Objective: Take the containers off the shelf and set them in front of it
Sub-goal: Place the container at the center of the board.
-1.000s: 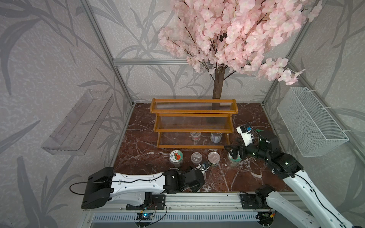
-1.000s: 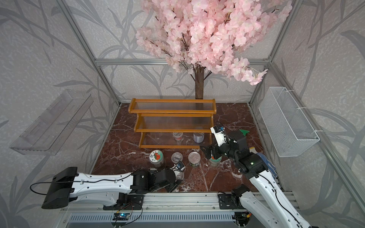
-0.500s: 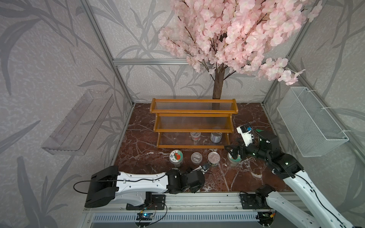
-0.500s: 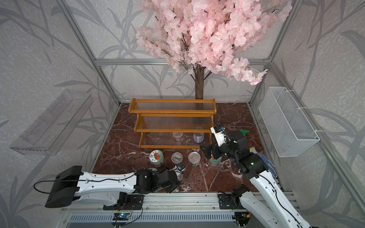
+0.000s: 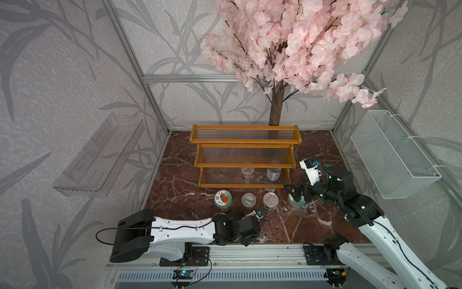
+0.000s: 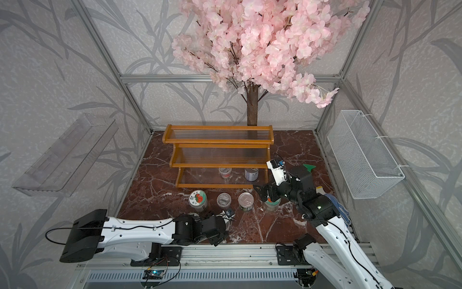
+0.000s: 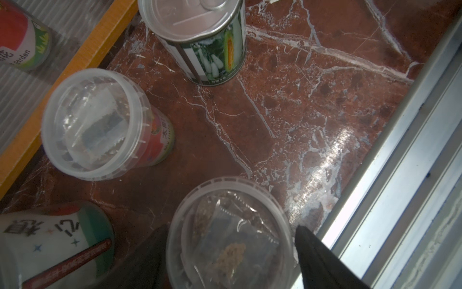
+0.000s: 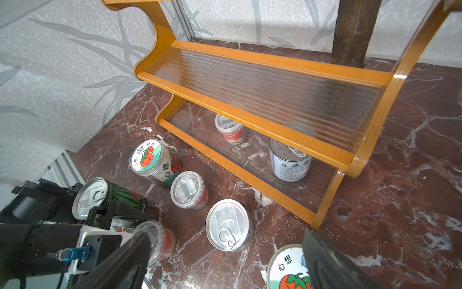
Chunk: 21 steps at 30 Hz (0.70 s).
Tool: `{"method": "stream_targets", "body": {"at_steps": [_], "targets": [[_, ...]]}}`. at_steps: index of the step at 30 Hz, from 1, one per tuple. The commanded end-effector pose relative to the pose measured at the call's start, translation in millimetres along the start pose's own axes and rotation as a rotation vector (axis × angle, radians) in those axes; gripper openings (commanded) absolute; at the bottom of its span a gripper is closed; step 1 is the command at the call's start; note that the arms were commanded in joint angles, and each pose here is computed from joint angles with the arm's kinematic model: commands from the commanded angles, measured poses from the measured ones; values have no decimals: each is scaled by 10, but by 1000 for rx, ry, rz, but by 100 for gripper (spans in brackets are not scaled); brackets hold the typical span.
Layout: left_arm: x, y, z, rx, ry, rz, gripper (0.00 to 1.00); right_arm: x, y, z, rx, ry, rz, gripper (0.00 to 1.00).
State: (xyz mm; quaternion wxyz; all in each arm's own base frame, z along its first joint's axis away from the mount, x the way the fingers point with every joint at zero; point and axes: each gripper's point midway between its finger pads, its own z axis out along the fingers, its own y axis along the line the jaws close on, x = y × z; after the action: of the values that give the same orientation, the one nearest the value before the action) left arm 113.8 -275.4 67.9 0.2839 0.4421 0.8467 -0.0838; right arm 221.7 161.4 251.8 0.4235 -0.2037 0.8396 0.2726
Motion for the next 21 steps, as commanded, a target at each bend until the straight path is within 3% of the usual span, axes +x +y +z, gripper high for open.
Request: {"method": "stream_targets", "body": {"at_steps": [1,21], "targets": [[-100,-5,-68,0,-11,1,83,-83,29,-18,-15,-28,0,99],[-310,21,-123,-43,-16,16,85,-81,32,-39,-15,-36,1,99]]}}
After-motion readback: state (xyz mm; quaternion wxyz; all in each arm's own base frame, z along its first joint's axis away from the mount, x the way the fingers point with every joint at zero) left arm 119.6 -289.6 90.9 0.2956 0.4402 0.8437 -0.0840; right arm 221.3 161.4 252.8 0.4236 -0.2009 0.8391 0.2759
